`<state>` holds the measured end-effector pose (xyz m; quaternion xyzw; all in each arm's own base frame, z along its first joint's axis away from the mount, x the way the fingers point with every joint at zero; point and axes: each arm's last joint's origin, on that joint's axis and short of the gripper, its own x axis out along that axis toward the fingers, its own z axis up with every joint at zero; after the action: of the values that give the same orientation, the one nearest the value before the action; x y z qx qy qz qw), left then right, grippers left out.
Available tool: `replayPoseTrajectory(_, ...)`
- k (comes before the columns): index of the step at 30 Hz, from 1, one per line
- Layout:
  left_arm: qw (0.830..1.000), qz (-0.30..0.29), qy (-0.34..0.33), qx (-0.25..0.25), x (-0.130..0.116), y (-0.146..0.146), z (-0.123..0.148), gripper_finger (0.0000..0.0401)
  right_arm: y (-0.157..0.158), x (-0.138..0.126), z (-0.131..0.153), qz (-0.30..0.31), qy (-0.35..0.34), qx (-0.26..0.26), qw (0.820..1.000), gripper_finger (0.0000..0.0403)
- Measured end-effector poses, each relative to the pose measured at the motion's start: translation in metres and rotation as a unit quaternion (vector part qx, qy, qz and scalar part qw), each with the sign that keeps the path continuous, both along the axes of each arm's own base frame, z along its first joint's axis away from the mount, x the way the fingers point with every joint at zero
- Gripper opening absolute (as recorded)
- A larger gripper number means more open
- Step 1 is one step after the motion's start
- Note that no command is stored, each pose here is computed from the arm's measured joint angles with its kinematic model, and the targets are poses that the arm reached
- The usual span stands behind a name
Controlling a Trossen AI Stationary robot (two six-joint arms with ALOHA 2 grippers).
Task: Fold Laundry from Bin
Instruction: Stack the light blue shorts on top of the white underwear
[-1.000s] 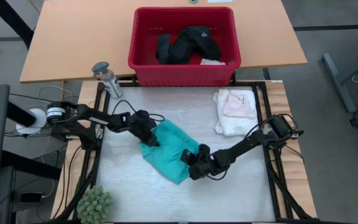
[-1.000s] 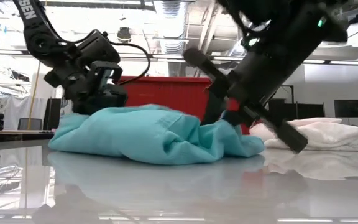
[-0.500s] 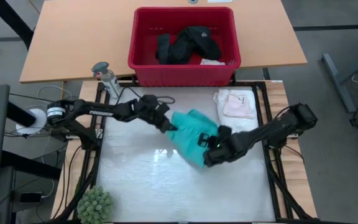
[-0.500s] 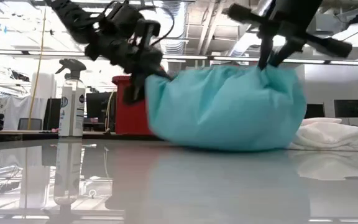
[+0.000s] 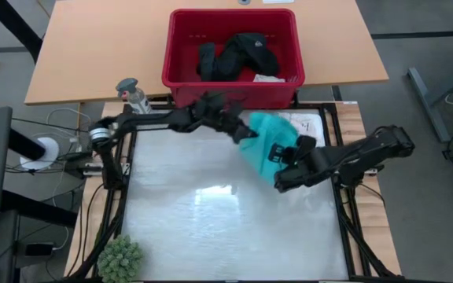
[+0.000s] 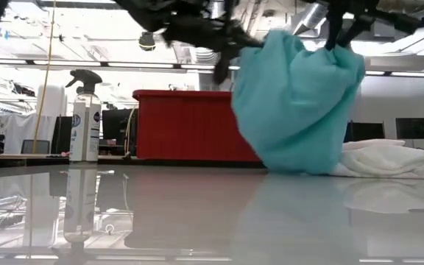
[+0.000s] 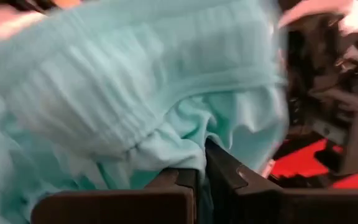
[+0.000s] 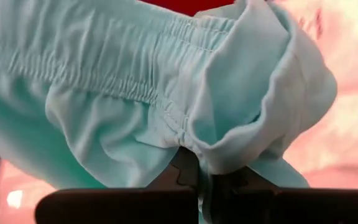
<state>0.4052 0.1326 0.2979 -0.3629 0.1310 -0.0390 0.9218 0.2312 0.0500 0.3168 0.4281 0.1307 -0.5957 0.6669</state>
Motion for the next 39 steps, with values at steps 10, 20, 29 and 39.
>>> replayPoseTrajectory(10, 0.996, -0.034, -0.045, 0.075, 0.055, 0.026, 0.074, 0.0000, -0.032, -0.023, 0.061, 0.007, 0.008, -0.076, 0.997, 0.0031)
replayPoseTrajectory(20, 0.983, -0.094, -0.104, 0.121, 0.084, 0.060, 0.065, 0.0000, -0.068, -0.041, 0.067, -0.002, 0.088, -0.109, 0.990, 0.0031)
replayPoseTrajectory(29, 0.976, -0.121, -0.144, 0.110, 0.108, 0.089, 0.010, 0.0000, -0.094, -0.065, 0.048, -0.014, 0.182, -0.098, 0.978, 0.0031)
replayPoseTrajectory(39, 0.985, -0.092, -0.056, 0.134, 0.102, 0.104, -0.015, 0.0000, -0.093, -0.082, -0.008, -0.044, 0.222, -0.010, 0.974, 0.0031)
